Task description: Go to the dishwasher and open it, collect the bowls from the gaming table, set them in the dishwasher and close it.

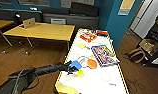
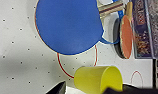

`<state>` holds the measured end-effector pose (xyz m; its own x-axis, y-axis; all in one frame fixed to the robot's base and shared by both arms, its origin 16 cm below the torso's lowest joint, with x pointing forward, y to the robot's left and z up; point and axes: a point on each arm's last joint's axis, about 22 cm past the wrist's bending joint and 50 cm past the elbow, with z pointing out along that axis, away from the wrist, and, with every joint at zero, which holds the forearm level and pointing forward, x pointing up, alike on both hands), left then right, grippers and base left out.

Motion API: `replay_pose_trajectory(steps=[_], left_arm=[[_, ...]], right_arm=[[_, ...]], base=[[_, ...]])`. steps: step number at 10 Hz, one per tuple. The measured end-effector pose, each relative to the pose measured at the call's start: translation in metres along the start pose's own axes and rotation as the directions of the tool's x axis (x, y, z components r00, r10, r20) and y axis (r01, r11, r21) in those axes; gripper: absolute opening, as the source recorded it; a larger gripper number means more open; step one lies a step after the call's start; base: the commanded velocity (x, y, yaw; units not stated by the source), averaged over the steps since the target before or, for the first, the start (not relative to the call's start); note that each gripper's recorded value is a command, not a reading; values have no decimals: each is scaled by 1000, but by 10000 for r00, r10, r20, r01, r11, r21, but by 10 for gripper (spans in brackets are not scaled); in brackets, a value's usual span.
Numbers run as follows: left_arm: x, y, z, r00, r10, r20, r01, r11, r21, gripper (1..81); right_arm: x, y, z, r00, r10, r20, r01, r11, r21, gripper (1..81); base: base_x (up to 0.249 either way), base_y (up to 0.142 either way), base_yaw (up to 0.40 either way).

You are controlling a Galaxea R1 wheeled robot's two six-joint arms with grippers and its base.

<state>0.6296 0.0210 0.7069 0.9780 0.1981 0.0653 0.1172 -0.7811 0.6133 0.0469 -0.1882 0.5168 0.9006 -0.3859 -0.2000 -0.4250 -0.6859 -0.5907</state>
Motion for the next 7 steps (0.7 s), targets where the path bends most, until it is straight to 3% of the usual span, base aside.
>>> replay_pose_trajectory(steps=[3,7], left_arm=[[5,2,4,9996,-278,32,276,9990,363,811],[-2,22,14,9997,-123,205,118,9996,254,811]], right_arm=[[3,-1,0,10000,-25,-25,25,10000,5,10],[3,-1,0,10000,-38,-29,38,10000,13,10]], base=[[0,0,0],[0,0,0]])
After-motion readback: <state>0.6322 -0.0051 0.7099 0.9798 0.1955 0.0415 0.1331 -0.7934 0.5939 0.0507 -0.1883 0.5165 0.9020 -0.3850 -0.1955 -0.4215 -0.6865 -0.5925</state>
